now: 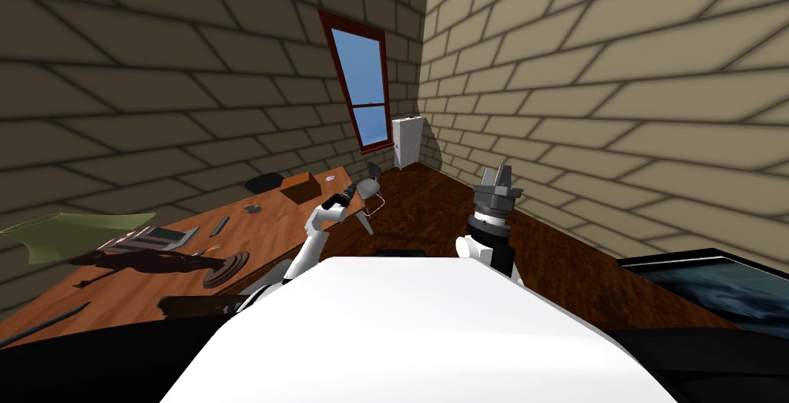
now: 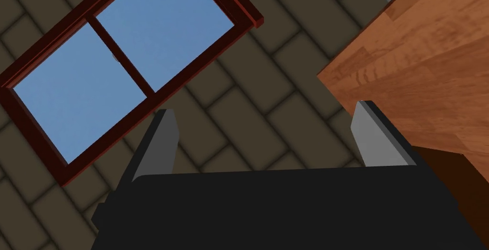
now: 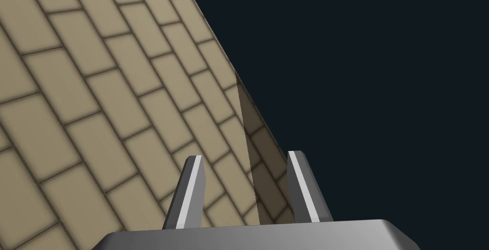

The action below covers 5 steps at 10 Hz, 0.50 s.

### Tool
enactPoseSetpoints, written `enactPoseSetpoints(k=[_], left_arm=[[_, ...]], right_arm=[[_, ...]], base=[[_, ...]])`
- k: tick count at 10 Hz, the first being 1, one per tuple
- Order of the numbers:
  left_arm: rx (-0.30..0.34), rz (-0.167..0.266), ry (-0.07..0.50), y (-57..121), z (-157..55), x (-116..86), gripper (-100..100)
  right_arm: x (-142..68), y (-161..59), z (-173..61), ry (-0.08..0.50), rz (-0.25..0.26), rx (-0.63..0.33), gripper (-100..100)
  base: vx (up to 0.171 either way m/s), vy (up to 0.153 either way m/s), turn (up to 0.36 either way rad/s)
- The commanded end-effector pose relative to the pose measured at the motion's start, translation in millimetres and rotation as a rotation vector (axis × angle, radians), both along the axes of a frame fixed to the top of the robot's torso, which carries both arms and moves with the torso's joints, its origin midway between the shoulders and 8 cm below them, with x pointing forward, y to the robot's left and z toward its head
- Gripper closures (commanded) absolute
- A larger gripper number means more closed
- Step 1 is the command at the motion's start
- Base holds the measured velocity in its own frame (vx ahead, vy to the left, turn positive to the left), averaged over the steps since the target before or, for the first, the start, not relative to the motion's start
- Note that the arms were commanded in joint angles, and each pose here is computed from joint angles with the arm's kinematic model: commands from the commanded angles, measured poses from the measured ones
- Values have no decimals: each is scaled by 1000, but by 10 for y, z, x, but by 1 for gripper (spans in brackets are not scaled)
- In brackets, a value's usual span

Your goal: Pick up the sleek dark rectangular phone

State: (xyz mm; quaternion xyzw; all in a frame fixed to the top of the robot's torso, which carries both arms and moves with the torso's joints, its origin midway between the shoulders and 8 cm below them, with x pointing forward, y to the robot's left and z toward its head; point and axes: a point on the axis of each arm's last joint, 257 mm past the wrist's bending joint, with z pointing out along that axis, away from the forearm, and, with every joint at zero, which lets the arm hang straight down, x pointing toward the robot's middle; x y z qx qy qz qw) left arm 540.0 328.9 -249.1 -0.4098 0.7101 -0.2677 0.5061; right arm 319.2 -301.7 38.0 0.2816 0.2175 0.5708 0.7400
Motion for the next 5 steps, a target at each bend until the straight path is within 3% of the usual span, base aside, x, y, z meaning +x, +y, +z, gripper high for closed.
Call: enactPoseSetpoints(k=[1,4,5], left_arm=[[7,4,53,8,-133,-24,-100],[32,7,178,84,-487,-47,-100],[32,9,195,94,-528,-69,-100]], right_arm=[[0,0,0,0,0,0,0],[0,0,0,0,0,0,0],[0,0,0,0,0,0,0]], base=[[15,13,-33],[17,29,-50],[20,33,-38]])
